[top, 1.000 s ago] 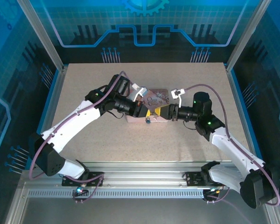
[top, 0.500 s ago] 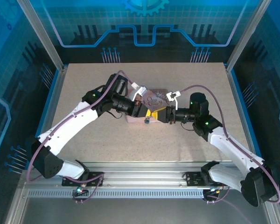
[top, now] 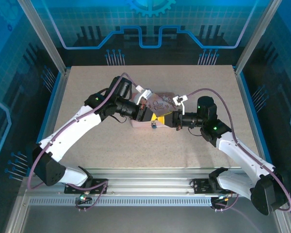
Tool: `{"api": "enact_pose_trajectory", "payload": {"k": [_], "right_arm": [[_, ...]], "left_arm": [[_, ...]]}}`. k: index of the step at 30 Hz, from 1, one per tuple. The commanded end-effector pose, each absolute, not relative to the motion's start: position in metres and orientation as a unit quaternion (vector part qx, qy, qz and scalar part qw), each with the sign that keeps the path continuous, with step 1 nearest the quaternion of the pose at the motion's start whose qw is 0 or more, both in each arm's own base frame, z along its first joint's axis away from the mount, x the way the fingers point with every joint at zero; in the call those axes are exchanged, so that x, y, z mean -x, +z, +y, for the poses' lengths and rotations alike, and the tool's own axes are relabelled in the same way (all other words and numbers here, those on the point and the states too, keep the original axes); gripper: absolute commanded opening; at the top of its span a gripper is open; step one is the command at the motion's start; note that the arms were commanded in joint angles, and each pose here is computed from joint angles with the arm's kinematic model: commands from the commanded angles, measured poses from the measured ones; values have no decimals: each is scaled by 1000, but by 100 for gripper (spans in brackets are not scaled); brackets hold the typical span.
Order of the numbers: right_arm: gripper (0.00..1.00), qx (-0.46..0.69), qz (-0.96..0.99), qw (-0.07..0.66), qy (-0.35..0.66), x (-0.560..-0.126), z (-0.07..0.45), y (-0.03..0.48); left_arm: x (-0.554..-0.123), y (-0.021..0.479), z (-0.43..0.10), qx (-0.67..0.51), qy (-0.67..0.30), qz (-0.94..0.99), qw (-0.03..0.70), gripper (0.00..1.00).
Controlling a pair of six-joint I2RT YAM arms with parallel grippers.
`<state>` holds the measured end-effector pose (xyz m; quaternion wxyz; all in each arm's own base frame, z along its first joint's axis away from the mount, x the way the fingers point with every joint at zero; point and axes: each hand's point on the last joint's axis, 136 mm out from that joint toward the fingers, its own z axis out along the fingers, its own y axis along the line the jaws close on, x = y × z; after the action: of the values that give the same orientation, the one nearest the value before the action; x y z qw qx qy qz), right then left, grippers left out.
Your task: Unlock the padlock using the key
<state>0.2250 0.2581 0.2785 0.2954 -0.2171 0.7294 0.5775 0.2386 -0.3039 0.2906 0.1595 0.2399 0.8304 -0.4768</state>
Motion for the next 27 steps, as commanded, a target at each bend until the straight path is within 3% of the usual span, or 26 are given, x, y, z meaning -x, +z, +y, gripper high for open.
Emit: {"api": "enact_pose_trajectory", "payload": {"k": [1,4,6,9,17,19,27], "right_arm": [[0,237,719,303,579,-219,260,289],[0,239,717,307,579,-218,259,291],[0,236,718,313,575,-220,258,292],[0,226,720,324,571,-223,256,294],[0,177,714,360,574,-232,256,299],[0,174,705,376,576,-233,260,306],[0,148,703,382,582,-240,272,304]], "left_arm": [[-232,304,-305,-261,-490,814,172,0],[-235,306,-305,-257,-494,811,179,0],[-239,307,-304,-247,-494,812,189,24],[-250,310,-298,-216,-503,810,209,37],[-264,314,-293,-130,-559,780,251,56],[-266,312,-292,-108,-575,768,260,65],[-261,321,-292,-93,-604,733,300,66]]}}
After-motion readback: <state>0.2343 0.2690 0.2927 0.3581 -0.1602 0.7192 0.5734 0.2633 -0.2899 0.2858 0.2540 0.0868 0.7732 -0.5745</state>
